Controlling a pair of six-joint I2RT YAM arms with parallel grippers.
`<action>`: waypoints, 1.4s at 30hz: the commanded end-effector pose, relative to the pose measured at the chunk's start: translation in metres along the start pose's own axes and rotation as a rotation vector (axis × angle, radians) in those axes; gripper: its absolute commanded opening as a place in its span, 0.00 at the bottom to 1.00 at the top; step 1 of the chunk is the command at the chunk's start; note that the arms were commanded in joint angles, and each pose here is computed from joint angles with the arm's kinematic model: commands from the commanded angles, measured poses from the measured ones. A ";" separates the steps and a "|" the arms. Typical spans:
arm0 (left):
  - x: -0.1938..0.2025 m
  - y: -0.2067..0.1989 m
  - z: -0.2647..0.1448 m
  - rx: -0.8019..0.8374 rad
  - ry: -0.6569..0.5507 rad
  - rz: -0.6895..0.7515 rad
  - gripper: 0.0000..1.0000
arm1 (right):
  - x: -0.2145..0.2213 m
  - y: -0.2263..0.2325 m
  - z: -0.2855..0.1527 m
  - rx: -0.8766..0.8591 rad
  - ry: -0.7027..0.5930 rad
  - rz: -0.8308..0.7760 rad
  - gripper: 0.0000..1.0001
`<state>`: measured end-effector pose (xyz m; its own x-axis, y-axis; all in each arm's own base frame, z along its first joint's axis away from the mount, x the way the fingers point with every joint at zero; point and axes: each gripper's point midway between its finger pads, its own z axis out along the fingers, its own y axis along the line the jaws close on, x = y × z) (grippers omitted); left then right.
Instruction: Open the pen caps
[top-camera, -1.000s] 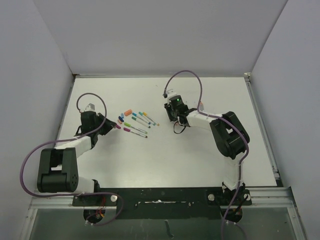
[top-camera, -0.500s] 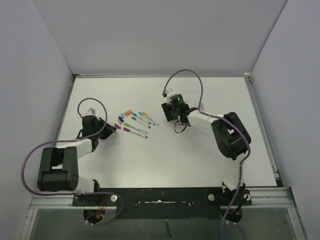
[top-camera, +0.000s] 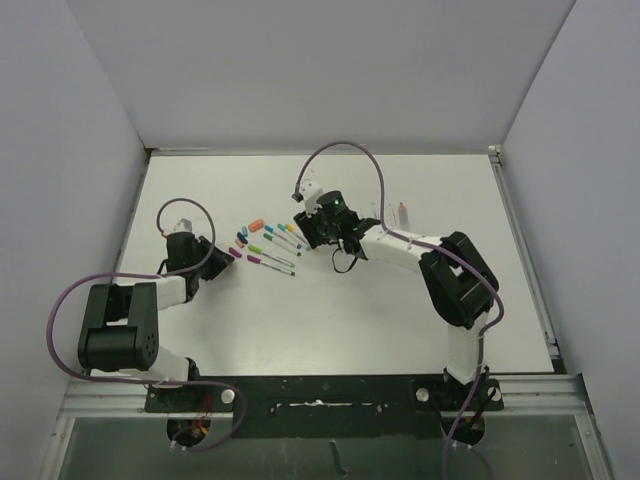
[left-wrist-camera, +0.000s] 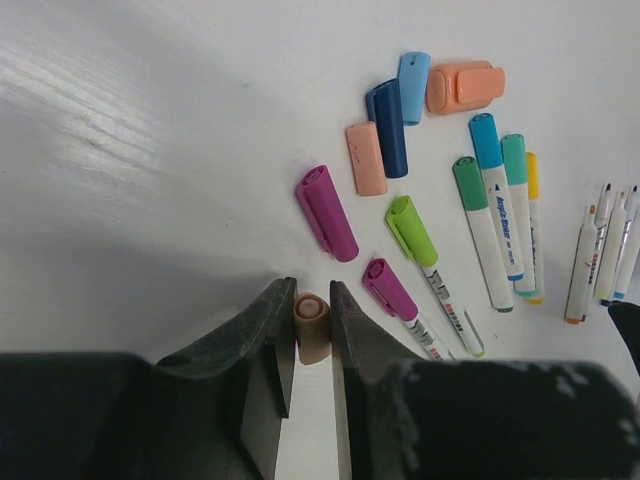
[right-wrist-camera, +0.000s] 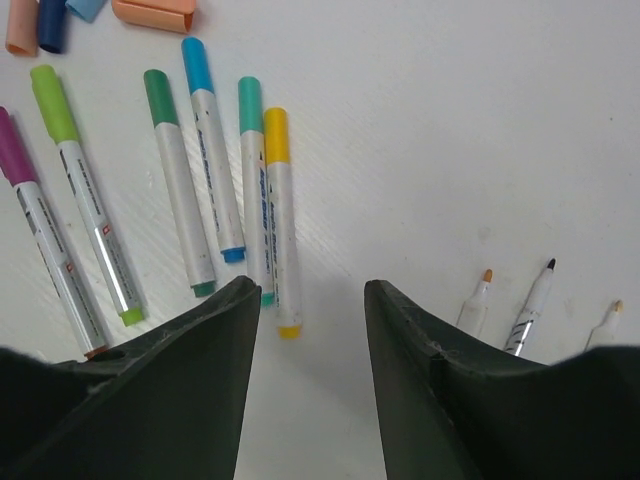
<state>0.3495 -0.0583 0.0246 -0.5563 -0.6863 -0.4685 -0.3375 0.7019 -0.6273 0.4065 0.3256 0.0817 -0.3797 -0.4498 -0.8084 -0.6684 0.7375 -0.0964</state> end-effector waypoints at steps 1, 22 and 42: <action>-0.015 -0.009 0.002 0.038 -0.058 0.001 0.20 | -0.029 0.002 0.009 -0.004 -0.060 -0.032 0.47; -0.044 -0.041 -0.048 0.162 -0.205 -0.001 0.61 | -0.010 -0.001 0.033 0.019 -0.004 -0.045 0.47; -0.058 -0.071 -0.100 0.239 -0.278 0.043 0.75 | 0.004 -0.005 0.045 0.014 0.026 -0.036 0.47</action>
<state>0.3220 -0.0487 0.1354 -0.3560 -0.7124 -0.6047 -0.1699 0.6857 -0.7078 0.4202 0.3344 0.0339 -0.4159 -0.5155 -0.7492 -0.6795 0.7237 -0.1207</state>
